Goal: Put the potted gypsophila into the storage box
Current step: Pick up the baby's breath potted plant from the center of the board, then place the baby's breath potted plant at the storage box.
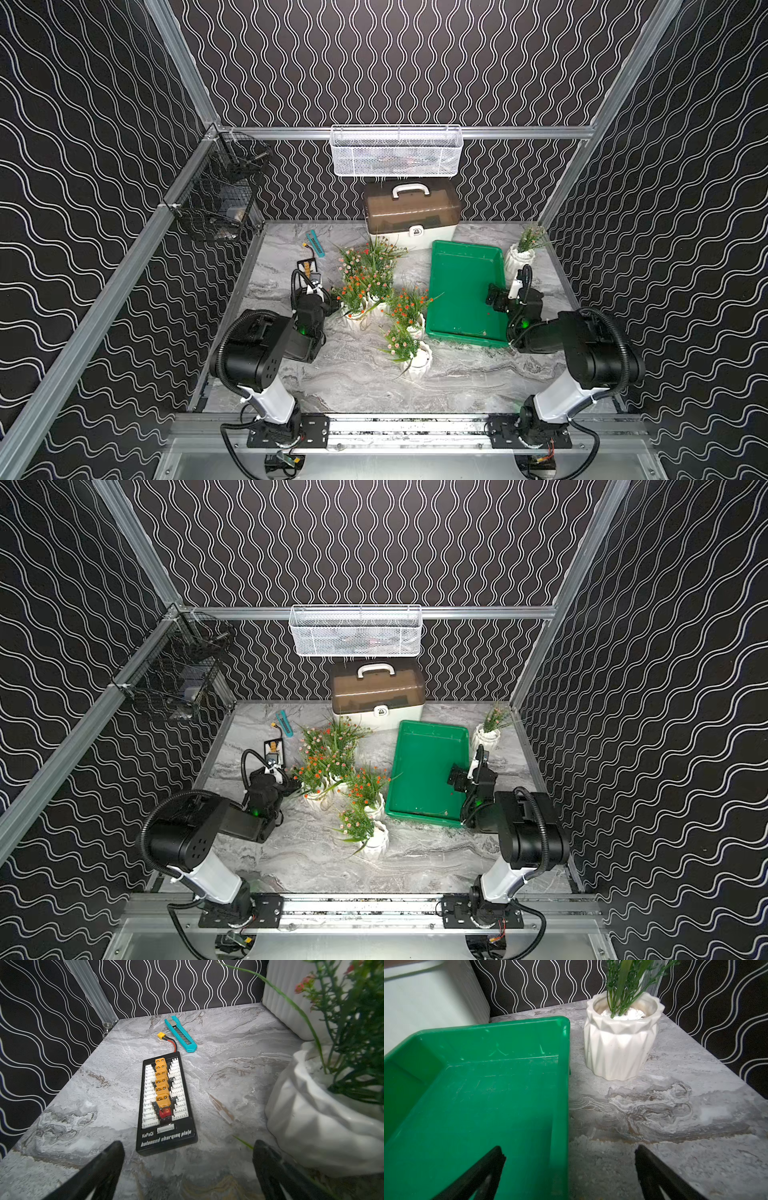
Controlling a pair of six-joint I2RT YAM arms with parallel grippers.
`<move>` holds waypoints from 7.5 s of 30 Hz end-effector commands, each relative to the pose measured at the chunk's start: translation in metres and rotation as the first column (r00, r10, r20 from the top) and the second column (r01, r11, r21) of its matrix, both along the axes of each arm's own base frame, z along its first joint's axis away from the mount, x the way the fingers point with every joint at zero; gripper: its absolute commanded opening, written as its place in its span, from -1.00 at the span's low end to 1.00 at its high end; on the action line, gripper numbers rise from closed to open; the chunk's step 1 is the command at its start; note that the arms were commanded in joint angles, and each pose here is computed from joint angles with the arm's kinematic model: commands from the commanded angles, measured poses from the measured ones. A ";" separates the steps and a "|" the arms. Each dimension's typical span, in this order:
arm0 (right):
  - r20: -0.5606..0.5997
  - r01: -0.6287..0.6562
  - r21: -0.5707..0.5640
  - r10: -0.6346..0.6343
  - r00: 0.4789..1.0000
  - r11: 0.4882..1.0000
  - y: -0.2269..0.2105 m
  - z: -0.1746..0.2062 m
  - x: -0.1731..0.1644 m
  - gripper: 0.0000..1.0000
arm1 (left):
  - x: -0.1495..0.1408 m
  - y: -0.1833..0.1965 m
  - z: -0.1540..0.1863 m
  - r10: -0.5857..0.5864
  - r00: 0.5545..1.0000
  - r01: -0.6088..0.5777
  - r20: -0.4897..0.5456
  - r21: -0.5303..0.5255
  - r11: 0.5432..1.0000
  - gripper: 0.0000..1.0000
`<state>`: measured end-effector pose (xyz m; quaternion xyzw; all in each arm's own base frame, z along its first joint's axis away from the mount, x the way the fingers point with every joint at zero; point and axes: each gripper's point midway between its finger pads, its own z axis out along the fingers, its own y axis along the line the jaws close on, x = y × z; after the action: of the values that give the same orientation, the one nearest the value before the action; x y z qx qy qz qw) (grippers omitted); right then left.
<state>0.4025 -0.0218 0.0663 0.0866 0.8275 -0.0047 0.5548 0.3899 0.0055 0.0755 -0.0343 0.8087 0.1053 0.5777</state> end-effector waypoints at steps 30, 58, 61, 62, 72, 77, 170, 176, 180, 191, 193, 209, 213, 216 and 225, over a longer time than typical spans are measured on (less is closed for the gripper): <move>0.070 0.184 -0.051 -0.180 0.981 0.982 -0.019 0.061 -0.011 0.87 | -0.012 0.014 0.024 0.069 0.992 -0.066 0.109 -0.035 0.997 0.93; -0.109 -0.264 0.301 0.308 0.945 0.916 0.101 0.178 -0.090 0.38 | -0.090 -0.087 0.185 -0.288 0.952 0.191 -0.102 -0.539 0.820 0.88; -0.148 -0.316 0.390 0.398 0.905 0.865 0.118 0.171 -0.110 0.31 | -0.108 -0.125 0.185 -0.507 0.850 0.324 -0.140 -0.619 0.715 0.97; -0.160 -0.334 0.428 0.435 0.886 0.839 0.125 0.165 -0.116 0.28 | -0.114 -0.135 0.185 -0.563 0.814 0.360 -0.142 -0.638 0.681 0.98; -0.301 -0.394 0.604 0.656 0.693 0.693 0.195 0.115 -0.165 -0.05 | -0.169 -0.172 0.185 -0.788 0.615 0.555 -0.004 -0.707 0.437 0.83; -0.373 -0.398 0.590 0.674 0.638 0.702 0.206 0.104 -0.181 -0.12 | -0.181 -0.175 0.174 -0.814 0.580 0.545 -0.025 -0.731 0.410 0.73; -0.682 -0.521 0.176 0.485 0.548 0.835 0.265 0.027 -0.206 -0.88 | -0.199 -0.178 0.168 -0.827 0.563 0.627 0.007 -0.655 0.421 0.67; -0.647 -0.523 0.204 0.515 0.562 0.827 0.263 0.045 -0.212 -0.95 | -0.199 -0.178 0.168 -0.827 0.562 0.630 0.009 -0.653 0.420 0.67; -0.616 -0.521 0.219 0.531 0.582 0.825 0.259 0.063 -0.216 -0.99 | -0.200 -0.178 0.169 -0.830 0.557 0.633 0.013 -0.654 0.414 0.67; -0.468 -0.453 0.117 0.452 0.760 0.884 0.219 0.131 -0.200 -1.00 | -0.201 -0.178 0.169 -0.831 0.556 0.638 0.015 -0.649 0.415 0.68; -0.441 -0.432 0.088 0.424 0.791 0.898 0.211 0.144 -0.195 -1.00 | -0.201 -0.178 0.169 -0.831 0.556 0.637 0.014 -0.649 0.415 0.68; -0.333 -0.229 0.177 0.278 0.901 0.957 0.141 0.201 -0.105 -1.00 | -0.201 -0.178 0.171 -0.832 0.554 0.644 0.022 -0.645 0.411 0.69; -0.341 -0.178 0.204 0.241 0.909 0.963 0.127 0.197 -0.075 -1.00 | -0.201 -0.176 0.172 -0.824 0.566 0.644 0.023 -0.637 0.424 0.75; -0.362 -0.144 0.227 0.221 0.906 0.963 0.119 0.189 -0.052 -1.00 | -0.201 -0.175 0.172 -0.820 0.572 0.641 0.020 -0.634 0.432 0.76; -0.418 -0.050 0.263 0.160 0.894 0.964 0.106 0.158 0.022 -1.00 | -0.199 -0.173 0.170 -0.814 0.580 0.633 0.008 -0.634 0.445 0.79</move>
<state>0.3977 0.0736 0.2138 0.1061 0.9410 0.0798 0.3111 0.1897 -0.1680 0.2405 0.1514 0.8154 -0.4062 0.3835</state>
